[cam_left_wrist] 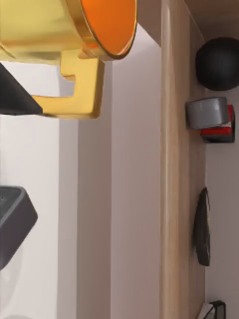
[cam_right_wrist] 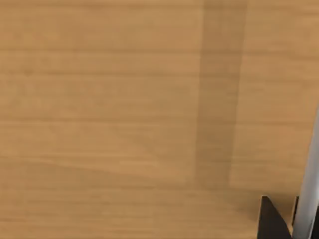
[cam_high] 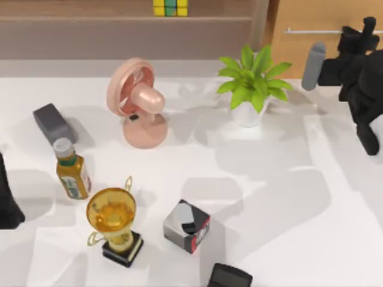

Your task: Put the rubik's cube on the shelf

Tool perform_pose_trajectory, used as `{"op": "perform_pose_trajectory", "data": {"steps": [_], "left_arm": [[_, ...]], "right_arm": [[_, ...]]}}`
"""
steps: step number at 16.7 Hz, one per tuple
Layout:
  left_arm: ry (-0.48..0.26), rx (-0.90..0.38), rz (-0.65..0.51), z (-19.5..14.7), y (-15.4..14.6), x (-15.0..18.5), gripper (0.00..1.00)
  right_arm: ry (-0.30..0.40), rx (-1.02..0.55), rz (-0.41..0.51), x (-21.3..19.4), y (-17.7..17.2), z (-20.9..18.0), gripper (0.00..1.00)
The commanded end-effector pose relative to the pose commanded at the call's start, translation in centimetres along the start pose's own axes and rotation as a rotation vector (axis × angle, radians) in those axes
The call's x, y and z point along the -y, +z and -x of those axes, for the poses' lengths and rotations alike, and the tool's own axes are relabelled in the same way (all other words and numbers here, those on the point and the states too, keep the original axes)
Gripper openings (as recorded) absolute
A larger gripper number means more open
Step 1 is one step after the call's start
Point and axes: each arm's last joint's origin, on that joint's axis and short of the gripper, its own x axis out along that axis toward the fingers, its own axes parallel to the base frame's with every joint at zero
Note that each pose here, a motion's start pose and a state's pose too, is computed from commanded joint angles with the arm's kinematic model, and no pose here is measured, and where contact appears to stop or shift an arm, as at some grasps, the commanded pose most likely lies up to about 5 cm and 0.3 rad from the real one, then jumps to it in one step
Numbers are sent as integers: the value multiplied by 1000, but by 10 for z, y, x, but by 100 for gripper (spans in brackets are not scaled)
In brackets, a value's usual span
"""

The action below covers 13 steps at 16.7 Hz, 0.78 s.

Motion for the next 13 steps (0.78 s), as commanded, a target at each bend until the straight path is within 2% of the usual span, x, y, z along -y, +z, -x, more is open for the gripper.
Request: {"op": "perform_pose_trajectory", "data": {"steps": [9,13], "left_arm": [[0,0,0,0,0,0,100],[0,0,0,0,0,0,100]], "right_arm": [[0,0,0,0,0,0,98],[0,0,0,0,0,0,100]]}}
